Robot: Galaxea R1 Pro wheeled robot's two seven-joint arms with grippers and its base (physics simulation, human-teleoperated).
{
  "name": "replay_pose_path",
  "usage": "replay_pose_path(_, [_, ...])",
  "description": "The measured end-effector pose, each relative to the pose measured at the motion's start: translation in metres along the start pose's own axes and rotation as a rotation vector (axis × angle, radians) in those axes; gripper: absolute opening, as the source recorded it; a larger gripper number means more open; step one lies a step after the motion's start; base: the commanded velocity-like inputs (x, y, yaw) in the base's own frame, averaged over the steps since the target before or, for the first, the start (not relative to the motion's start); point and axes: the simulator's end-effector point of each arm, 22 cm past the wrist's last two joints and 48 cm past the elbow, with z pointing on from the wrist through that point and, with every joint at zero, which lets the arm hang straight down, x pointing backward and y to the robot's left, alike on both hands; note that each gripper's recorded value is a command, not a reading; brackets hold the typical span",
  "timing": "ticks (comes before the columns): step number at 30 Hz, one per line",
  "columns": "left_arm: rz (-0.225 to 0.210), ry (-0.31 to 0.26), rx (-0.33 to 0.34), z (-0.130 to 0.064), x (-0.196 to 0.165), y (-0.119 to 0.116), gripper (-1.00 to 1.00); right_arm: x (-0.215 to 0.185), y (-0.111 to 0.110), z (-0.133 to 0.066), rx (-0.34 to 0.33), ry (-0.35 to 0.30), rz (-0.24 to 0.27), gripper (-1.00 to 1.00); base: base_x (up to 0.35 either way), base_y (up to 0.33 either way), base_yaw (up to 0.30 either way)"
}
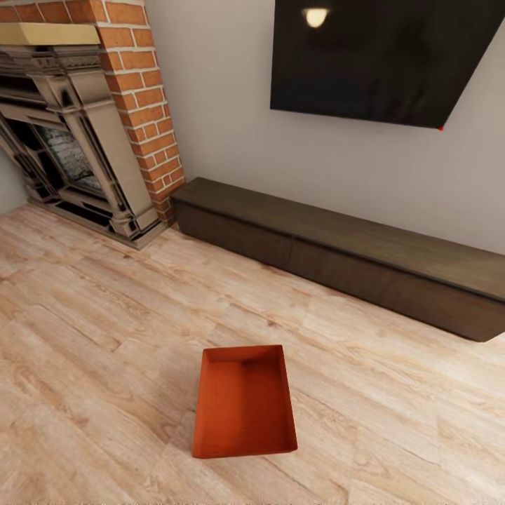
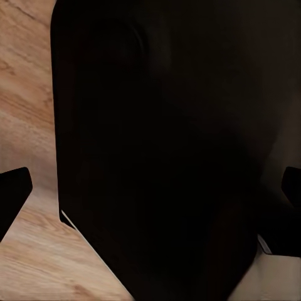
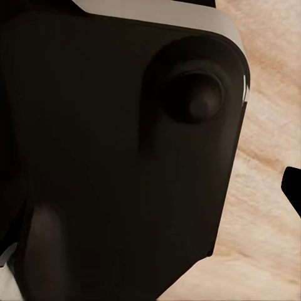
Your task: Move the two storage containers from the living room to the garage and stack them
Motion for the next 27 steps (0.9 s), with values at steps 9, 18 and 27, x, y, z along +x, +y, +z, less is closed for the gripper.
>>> replay_pose_path(9, [-0.001, 0.015, -0.002, 0.001, 0.006, 0.001, 1.0, 0.006, 0.0, 0.001, -0.001, 0.014, 0.0, 1.0, 0.0, 0.0, 0.0])
replay_pose_path(18, [-0.001, 0.029, -0.004, 0.002, 0.012, 0.002, 1.0, 0.011, 0.001, 0.002, -0.002, 0.028, 0.0, 1.0, 0.0, 0.0, 0.0])
replay_pose_path(27, [-0.001, 0.043, -0.006, 0.003, 0.017, 0.002, 1.0, 0.017, 0.001, 0.003, -0.003, 0.042, 0.0, 1.0, 0.0, 0.0, 0.0])
